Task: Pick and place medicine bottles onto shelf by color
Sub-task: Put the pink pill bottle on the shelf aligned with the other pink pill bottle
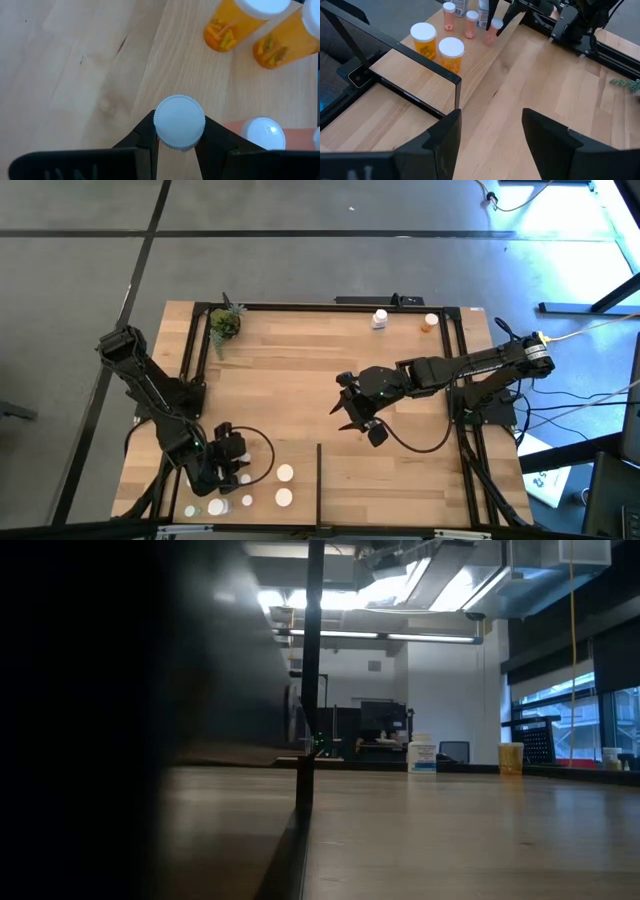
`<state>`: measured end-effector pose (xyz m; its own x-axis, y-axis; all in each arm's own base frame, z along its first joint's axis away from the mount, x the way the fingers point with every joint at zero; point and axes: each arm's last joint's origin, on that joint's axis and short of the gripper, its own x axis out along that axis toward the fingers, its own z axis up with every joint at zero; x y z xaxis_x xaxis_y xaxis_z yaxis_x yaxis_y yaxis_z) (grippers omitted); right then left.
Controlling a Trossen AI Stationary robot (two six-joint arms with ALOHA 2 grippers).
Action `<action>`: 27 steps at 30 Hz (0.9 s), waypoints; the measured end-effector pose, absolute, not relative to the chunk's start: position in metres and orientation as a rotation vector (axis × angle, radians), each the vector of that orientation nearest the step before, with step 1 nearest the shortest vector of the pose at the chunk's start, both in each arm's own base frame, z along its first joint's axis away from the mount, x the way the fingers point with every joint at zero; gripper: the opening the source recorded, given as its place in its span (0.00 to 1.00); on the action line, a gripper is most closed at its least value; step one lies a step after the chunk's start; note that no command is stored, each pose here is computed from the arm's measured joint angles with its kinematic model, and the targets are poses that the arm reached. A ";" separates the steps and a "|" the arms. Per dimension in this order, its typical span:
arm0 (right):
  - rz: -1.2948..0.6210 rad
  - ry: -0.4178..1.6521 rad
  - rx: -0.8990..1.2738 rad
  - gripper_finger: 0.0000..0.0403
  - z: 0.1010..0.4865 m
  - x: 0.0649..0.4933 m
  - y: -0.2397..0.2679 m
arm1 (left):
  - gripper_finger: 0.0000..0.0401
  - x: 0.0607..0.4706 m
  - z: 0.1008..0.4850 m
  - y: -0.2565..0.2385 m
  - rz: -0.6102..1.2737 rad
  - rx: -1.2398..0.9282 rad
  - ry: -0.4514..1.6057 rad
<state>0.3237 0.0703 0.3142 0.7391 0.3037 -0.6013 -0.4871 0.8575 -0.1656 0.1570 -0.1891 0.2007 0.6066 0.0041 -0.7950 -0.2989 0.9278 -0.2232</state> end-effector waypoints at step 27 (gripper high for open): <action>0.442 0.597 -0.325 0.53 0.314 0.324 0.070 | 0.27 0.161 0.201 -0.186 0.176 -0.330 0.905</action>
<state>0.3237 0.0703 0.3142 0.7390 0.3033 -0.6015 -0.4867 0.8578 -0.1655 0.1610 -0.1864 0.2008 0.6079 0.0115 -0.7940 -0.2870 0.9355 -0.2062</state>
